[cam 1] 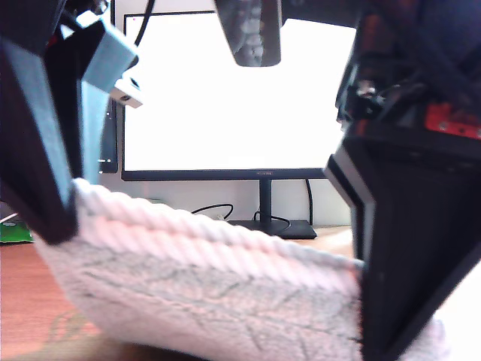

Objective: Fold the tea towel to a neat square and place it to the right

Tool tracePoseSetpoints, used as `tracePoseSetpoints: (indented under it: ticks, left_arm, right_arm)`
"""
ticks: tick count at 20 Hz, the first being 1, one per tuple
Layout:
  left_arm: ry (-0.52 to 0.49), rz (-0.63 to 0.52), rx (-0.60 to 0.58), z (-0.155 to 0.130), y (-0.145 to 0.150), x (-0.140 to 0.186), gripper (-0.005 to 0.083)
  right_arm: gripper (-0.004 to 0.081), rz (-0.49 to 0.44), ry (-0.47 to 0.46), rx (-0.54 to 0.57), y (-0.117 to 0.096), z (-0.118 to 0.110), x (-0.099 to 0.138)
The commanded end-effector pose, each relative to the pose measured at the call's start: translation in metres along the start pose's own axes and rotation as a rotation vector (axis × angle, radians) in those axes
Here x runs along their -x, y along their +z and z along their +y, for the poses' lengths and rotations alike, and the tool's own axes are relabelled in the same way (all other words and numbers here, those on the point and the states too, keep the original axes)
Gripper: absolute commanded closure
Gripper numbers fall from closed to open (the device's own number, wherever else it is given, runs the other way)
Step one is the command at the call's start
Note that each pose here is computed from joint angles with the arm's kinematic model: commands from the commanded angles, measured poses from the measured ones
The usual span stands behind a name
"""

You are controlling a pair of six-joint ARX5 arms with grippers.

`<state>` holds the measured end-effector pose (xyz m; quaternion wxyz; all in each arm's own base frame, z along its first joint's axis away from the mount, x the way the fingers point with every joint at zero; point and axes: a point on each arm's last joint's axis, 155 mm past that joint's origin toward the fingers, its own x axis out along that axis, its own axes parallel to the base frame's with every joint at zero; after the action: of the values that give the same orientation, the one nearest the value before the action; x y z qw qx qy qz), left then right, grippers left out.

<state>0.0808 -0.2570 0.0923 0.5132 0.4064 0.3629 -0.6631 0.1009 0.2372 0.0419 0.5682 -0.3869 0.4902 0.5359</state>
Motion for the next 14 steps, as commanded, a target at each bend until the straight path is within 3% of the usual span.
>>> tracePoseSetpoints:
  ticks: [1,8,14]
  left_arm:
    - [-0.008,0.076,0.065,0.002,-0.024,-0.004,0.0797]
    - [0.137,0.025,0.208,0.057,-0.039,0.011,0.0797]
    - [0.276,-0.028,0.233,0.101,-0.043,0.024,0.0797]
  right_arm:
    - [0.0781,0.074,-0.019,-0.057,-0.022,-0.011,-0.001]
    - [0.0781,-0.101,-0.125,-0.154,0.017,-0.064,0.027]
    - [0.0781,-0.225,-0.237,-0.207,0.041,-0.109,0.039]
